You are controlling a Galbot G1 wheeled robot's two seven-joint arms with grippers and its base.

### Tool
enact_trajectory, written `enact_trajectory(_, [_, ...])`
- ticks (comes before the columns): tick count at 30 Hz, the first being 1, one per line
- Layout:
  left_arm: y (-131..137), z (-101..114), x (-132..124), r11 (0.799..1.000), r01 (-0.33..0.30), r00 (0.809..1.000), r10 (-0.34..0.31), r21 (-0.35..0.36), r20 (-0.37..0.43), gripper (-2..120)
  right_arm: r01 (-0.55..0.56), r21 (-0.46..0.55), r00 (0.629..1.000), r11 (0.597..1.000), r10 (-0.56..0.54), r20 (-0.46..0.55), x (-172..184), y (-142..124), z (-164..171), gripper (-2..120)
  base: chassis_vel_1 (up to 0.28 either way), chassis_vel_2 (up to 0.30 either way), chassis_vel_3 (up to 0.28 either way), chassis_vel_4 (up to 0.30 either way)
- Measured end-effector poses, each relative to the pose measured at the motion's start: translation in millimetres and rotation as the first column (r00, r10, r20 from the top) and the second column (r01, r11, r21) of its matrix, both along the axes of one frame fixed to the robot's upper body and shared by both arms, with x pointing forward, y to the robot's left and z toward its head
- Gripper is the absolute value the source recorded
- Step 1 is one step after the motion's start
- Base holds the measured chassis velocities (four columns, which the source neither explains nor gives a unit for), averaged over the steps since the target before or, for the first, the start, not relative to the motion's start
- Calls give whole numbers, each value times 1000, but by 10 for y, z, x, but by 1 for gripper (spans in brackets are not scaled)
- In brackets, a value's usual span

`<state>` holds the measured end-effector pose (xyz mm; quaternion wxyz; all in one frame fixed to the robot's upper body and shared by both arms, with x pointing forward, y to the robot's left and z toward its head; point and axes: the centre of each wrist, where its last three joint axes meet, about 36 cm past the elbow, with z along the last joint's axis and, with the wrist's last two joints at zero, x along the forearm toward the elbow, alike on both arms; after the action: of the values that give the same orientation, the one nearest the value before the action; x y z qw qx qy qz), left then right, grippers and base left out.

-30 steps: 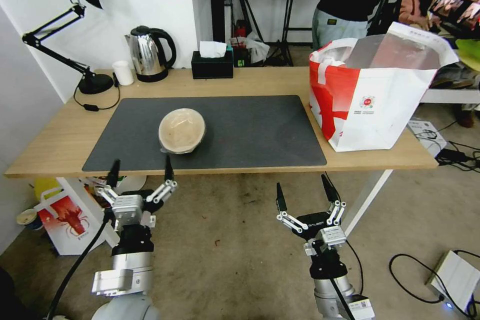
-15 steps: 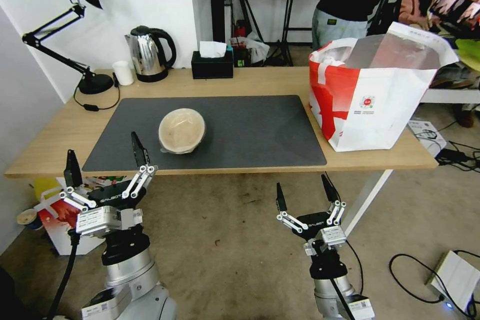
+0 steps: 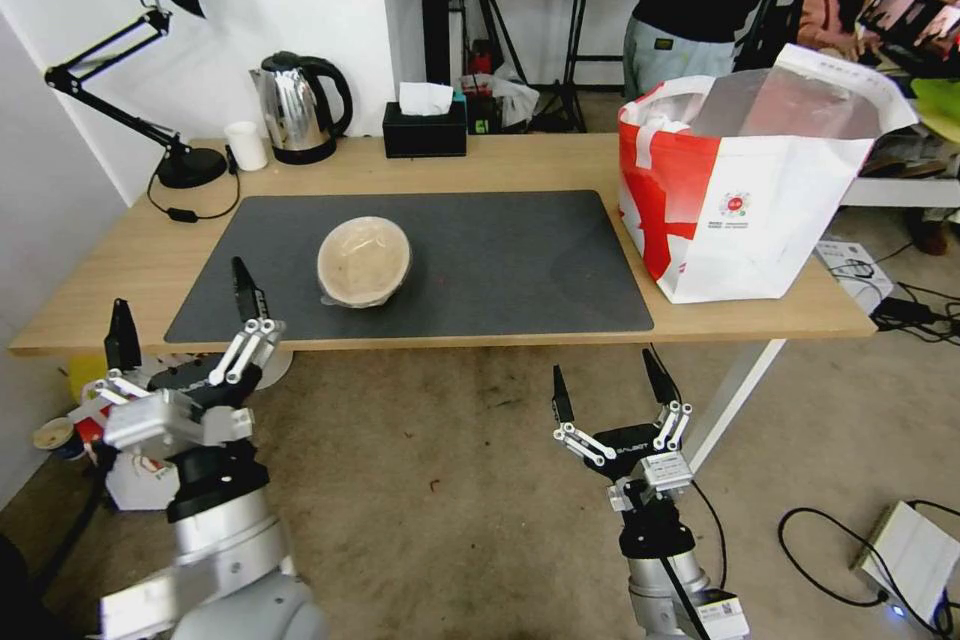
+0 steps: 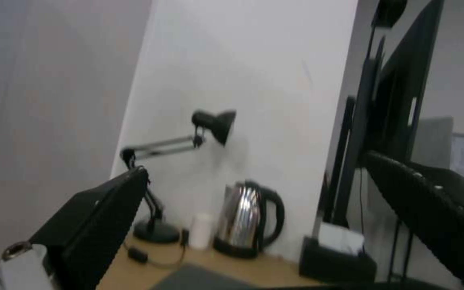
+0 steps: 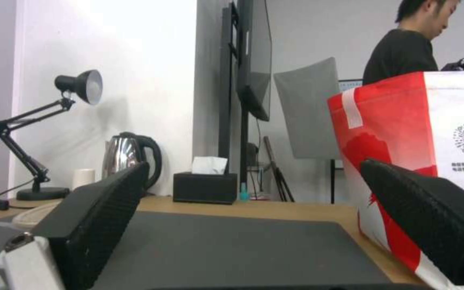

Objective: Pick up the trash from the table and place it into the takeout bag.

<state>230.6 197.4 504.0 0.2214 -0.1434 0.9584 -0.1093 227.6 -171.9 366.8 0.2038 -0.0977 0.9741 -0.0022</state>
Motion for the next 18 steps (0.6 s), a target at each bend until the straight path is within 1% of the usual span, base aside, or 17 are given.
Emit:
enact_trajectory(2, [3, 6, 2, 1000, 4, 1000, -4, -3, -2, 100, 0, 1, 1000, 1000, 0, 0, 0, 2, 0, 100, 0, 0, 0, 0])
enact_trajectory(4, [34, 19, 15, 999, 24, 999, -24, -21, -27, 100, 0, 0, 1000, 1000, 0, 0, 0, 1, 0, 100, 0, 0, 0, 0])
enact_trajectory(5, [34, 19, 15, 999, 24, 999, -24, -21, -27, 100, 0, 0, 1000, 1000, 0, 0, 0, 1, 0, 100, 0, 0, 0, 0])
enact_trajectory(8, [105, 44, 52, 996, 68, 994, -73, -57, -83, 100, 0, 0, 1000, 1000, 0, 0, 0, 1, 0, 100, 0, 0, 0, 0])
enact_trajectory(9, [105, 44, 52, 996, 68, 994, -73, -57, -83, 100, 0, 0, 1000, 1000, 0, 0, 0, 1, 0, 100, 0, 0, 0, 0])
enact_trajectory(11, [154, 65, 79, 992, 99, 987, -109, -80, -122, 100, 0, 0, 1000, 1000, 0, 0, 0, 1, 0, 100, 0, 0, 0, 0])
enact_trajectory(12, [154, 65, 79, 992, 99, 987, -109, -80, -122, 100, 0, 0, 1000, 1000, 0, 0, 0, 1, 0, 100, 0, 0, 0, 0])
enact_trajectory(13, [174, 75, 91, 990, 112, 983, -124, -90, -138, 100, 0, 0, 1000, 1000, 0, 0, 0, 1, 0, 100, 0, 0, 0, 0])
enact_trajectory(16, [241, 113, 133, 980, 156, 965, -177, -120, -192, 100, 0, 0, 1000, 1000, 0, 0, 0, 1, 0, 100, 0, 0, 0, 0])
enact_trajectory(17, [241, 113, 133, 980, 156, 965, -177, -120, -192, 100, 0, 0, 1000, 1000, 0, 0, 0, 1, 0, 100, 0, 0, 0, 0])
enact_trajectory(18, [266, 129, 148, 976, 173, 957, -198, -131, -213, 100, 0, 0, 1000, 1000, 0, 0, 0, 1, 0, 100, 0, 0, 0, 0])
